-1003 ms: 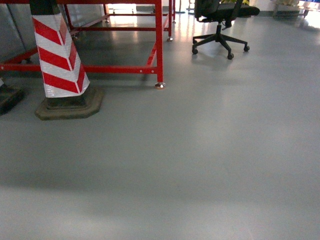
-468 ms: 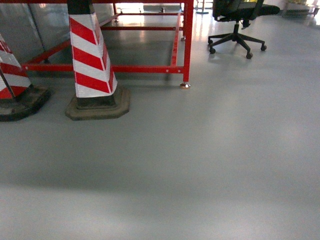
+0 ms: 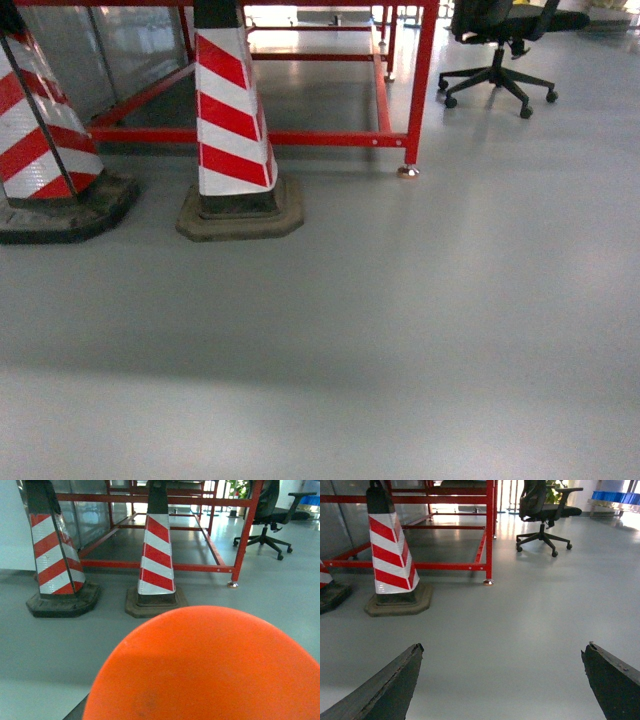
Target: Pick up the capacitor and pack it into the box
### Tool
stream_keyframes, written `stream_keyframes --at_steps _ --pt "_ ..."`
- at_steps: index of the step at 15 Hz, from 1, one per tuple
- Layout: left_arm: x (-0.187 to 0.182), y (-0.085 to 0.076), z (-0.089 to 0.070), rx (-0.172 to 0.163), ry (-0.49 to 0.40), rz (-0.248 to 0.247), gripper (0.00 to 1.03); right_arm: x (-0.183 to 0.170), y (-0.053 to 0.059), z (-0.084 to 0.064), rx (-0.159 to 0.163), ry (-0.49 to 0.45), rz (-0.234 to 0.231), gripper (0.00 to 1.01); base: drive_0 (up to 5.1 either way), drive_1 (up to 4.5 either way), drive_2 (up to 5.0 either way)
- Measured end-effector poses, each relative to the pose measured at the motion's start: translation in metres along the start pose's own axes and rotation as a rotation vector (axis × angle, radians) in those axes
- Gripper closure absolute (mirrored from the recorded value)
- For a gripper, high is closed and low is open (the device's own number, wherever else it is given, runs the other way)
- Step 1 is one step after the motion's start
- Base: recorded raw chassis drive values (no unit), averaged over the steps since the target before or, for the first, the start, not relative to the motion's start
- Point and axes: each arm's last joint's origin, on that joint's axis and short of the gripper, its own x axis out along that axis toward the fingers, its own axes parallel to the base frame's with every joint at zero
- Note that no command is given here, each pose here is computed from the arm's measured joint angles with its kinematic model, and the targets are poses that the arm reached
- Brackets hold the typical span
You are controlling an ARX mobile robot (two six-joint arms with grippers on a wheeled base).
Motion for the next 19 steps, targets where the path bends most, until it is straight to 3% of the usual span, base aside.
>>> stream_keyframes --at_steps 10,16,19 --pt "0.0000 0.0000 0.0001 0.000 -0.001 0.000 0.60 0.0000 0.0000 0.0004 0.000 -0.004 0.000 0.03 -5.1 2.40 2.4" --pt "0.0000 0.0000 0.0001 0.000 -0.001 0.002 0.60 0.0000 0.0001 0.0001 0.000 -0.001 0.003 0.03 0.0 0.00 0.0" --pt "0.0000 0.0000 0.0000 0.000 0.000 0.002 0.60 0.0000 0.0001 0.0000 0.000 0.000 0.002 0.03 -0.1 3.89 -4.2"
